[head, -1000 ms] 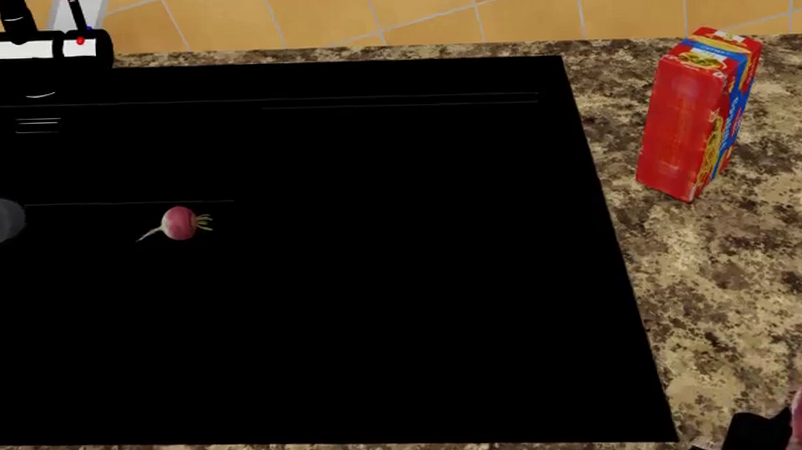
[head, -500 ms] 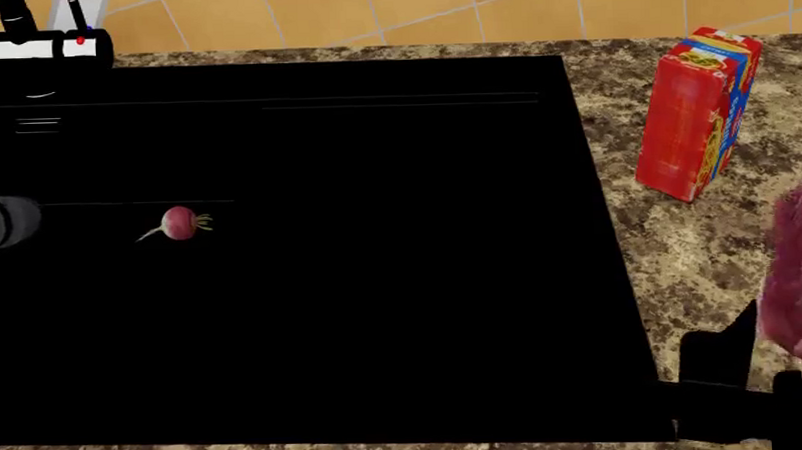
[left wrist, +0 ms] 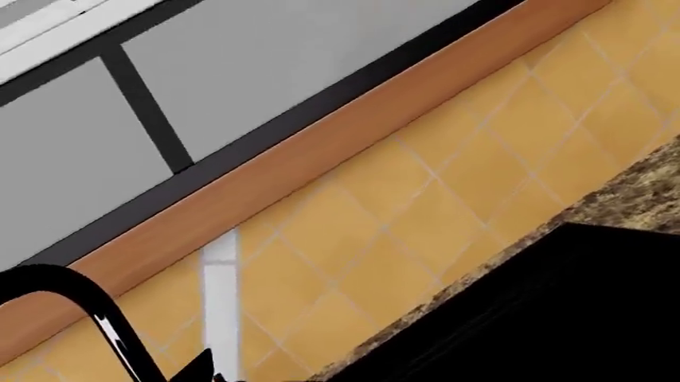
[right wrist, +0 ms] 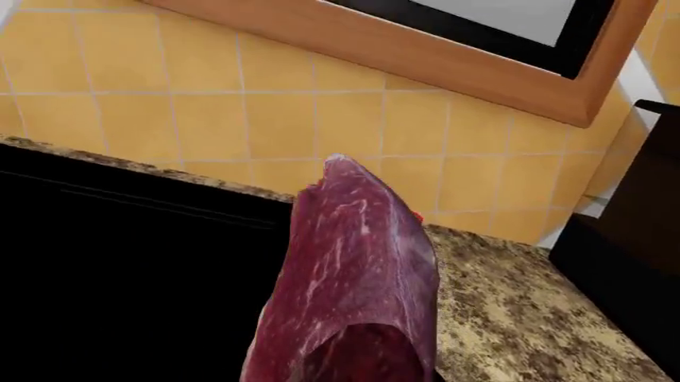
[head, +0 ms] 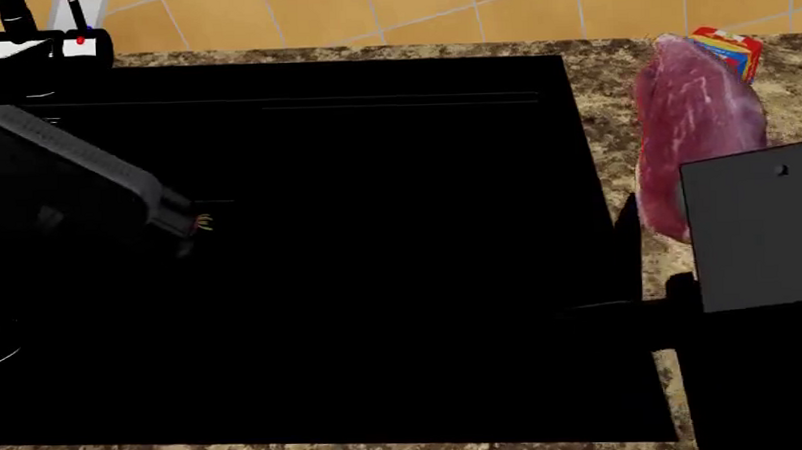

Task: Pick the steak from the counter and place it in the sink

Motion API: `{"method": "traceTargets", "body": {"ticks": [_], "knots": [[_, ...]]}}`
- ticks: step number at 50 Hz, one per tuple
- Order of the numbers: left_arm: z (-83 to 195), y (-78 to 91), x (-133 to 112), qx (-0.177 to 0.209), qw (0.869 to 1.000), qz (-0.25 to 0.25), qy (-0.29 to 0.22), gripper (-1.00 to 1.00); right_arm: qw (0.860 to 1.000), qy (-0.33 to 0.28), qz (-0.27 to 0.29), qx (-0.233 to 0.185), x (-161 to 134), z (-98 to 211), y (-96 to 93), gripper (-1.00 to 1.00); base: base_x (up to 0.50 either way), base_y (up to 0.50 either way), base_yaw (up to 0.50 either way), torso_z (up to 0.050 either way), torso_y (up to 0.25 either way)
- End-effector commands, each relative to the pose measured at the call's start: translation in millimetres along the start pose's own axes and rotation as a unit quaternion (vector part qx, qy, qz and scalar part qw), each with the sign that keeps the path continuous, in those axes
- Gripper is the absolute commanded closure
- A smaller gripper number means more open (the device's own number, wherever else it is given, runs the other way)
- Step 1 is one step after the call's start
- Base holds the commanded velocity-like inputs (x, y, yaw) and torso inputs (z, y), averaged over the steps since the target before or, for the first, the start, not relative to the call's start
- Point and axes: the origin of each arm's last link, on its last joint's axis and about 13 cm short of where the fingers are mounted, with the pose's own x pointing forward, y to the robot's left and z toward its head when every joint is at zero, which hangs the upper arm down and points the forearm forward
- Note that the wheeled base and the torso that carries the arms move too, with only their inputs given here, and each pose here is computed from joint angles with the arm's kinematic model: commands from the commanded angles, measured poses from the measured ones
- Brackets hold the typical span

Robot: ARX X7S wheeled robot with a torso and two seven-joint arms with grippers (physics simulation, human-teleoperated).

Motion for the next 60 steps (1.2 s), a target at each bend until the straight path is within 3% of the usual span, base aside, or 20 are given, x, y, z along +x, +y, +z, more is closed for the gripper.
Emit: {"method": "traceTargets", "body": {"ticks": [1,2,5,6,10,16,22,27,29,31,33,34,38,39,43,52,60], "knots": [[6,7.5,25,0.173,0.981,-0.018,-0.083,-1.00,0.998,-0.038,0.045,-0.015,6,21,6.8,1.00,0.00,0.00,0.00,0.000,0.000],[7,9.9,29,0.206,0.974,-0.008,-0.094,-1.00,0.998,-0.040,0.051,-0.015,8,23,7.6,1.00,0.00,0.00,0.00,0.000,0.000],[7,12.0,36,0.227,0.967,-0.017,-0.113,-1.00,0.997,-0.047,0.061,-0.012,10,27,8.3,1.00,0.00,0.00,0.00,0.000,0.000],[8,13.4,39,0.267,0.955,-0.014,-0.132,-1.00,0.996,-0.052,0.068,-0.010,10,29,8.8,1.00,0.00,0.00,0.00,0.000,0.000],[9,13.9,46,0.297,0.941,-0.013,-0.160,-1.00,0.994,-0.057,0.088,-0.006,13,31,10.9,1.00,0.00,0.00,0.00,0.000,0.000],[7,12.2,55,0.364,0.910,-0.019,-0.196,-1.00,0.991,-0.065,0.117,-0.005,17,37,15.3,1.00,0.00,0.00,0.00,0.000,0.000],[8,7.8,63,0.434,0.869,-0.019,-0.237,-1.00,0.985,-0.079,0.154,-0.002,22,44,24.3,1.00,0.00,0.00,0.00,0.000,0.000],[6,8.6,70,0.462,0.849,-0.019,-0.256,-1.00,0.981,-0.086,0.172,-0.002,24,48,26.5,1.00,0.00,0.00,0.00,0.000,0.000],[6,9.5,72,0.485,0.832,-0.017,-0.269,-1.00,0.980,-0.088,0.177,0.001,25,49,26.3,1.00,0.00,0.00,0.00,0.000,0.000],[6,10.2,74,0.497,0.824,-0.016,-0.272,-1.00,0.980,-0.090,0.180,0.000,25,50,25.9,1.00,0.00,0.00,0.00,0.000,0.000],[5,10.2,75,0.502,0.819,-0.015,-0.276,-1.00,0.979,-0.091,0.184,0.003,26,51,25.2,1.00,0.00,0.00,0.00,0.000,0.000],[4,10.5,76,0.511,0.811,-0.010,-0.285,-1.00,0.977,-0.093,0.190,0.006,26,52,25.3,1.00,0.00,0.00,0.00,0.000,0.000],[5,10.2,80,0.508,0.808,0.003,-0.299,-1.00,0.974,-0.096,0.206,0.009,28,54,28.8,1.00,0.00,0.00,0.00,0.000,0.000],[6,9.5,80,0.513,0.801,0.006,-0.309,-1.00,0.972,-0.097,0.213,0.010,28,55,30.3,1.00,0.00,0.00,0.00,0.000,0.000],[6,7.6,82,0.516,0.793,0.014,-0.325,-1.00,0.969,-0.098,0.228,0.015,29,56,33.1,1.00,0.00,0.00,0.00,0.000,0.002],[10,8.0,89,0.510,0.776,0.044,-0.370,-1.00,0.950,-0.101,0.293,0.038,22,58,33.6,1.00,0.00,0.00,0.00,0.000,0.000],[17,11.1,95,0.514,0.748,0.077,-0.412,-1.00,0.935,-0.111,0.335,0.040,10,60,35.1,1.00,0.00,0.00,0.00,0.000,0.000]]}}
